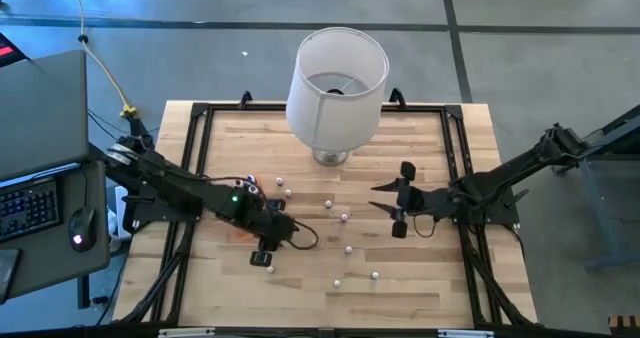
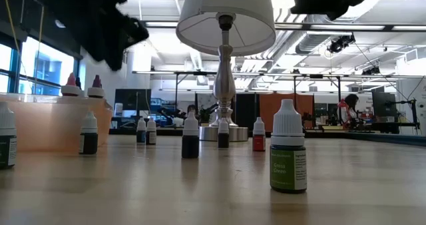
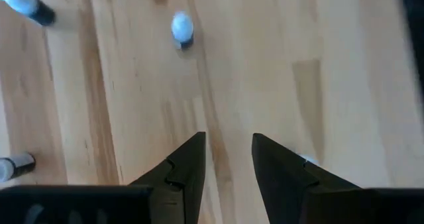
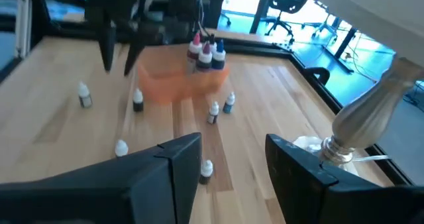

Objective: Pick & Place food coloring
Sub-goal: Put the black food coloring bottle into the orange bin

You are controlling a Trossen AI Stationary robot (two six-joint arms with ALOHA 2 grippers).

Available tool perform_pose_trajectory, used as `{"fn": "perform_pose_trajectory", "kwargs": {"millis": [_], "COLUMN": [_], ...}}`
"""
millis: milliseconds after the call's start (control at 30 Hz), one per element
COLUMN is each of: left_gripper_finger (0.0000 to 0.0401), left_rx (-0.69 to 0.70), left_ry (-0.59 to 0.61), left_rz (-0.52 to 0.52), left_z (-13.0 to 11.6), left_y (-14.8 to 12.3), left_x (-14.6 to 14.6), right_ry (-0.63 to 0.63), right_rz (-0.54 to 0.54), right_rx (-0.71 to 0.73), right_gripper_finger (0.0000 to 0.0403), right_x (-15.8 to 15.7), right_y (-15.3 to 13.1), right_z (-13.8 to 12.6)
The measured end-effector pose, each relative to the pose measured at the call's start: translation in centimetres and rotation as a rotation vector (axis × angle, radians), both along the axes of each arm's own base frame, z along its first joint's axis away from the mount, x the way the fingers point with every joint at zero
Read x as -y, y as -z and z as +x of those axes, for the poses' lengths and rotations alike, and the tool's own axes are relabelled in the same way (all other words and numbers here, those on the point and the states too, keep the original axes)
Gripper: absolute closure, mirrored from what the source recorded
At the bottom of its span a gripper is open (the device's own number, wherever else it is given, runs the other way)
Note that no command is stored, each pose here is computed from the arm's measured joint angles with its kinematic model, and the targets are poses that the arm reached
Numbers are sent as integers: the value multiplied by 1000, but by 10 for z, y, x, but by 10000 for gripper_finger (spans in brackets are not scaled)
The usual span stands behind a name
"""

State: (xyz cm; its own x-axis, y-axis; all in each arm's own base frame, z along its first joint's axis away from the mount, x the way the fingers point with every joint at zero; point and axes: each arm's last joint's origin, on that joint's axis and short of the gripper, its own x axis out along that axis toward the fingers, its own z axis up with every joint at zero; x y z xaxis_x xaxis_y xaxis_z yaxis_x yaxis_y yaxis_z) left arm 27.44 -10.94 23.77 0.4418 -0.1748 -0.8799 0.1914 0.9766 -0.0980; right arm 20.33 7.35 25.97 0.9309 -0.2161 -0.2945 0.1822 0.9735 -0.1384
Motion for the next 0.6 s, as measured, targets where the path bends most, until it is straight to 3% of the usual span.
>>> {"fn": "perform_pose_trajectory", "kwargs": {"millis": [200,600], "left_gripper_finger": [280,280], "left_rx": [-121,-237], "left_ry": [41,89], "left_rz": [16,222], "left_z": [8,18], "left_y": [13,40], "left_x": [4,5], "right_ry": [-13,-77], "right_rz": [11,41], "right_rx": [44,65], "right_gripper_finger": [241,244], "right_x": [1,-2], "right_y": [-4,-6], "right_z": [-2,-1]}}
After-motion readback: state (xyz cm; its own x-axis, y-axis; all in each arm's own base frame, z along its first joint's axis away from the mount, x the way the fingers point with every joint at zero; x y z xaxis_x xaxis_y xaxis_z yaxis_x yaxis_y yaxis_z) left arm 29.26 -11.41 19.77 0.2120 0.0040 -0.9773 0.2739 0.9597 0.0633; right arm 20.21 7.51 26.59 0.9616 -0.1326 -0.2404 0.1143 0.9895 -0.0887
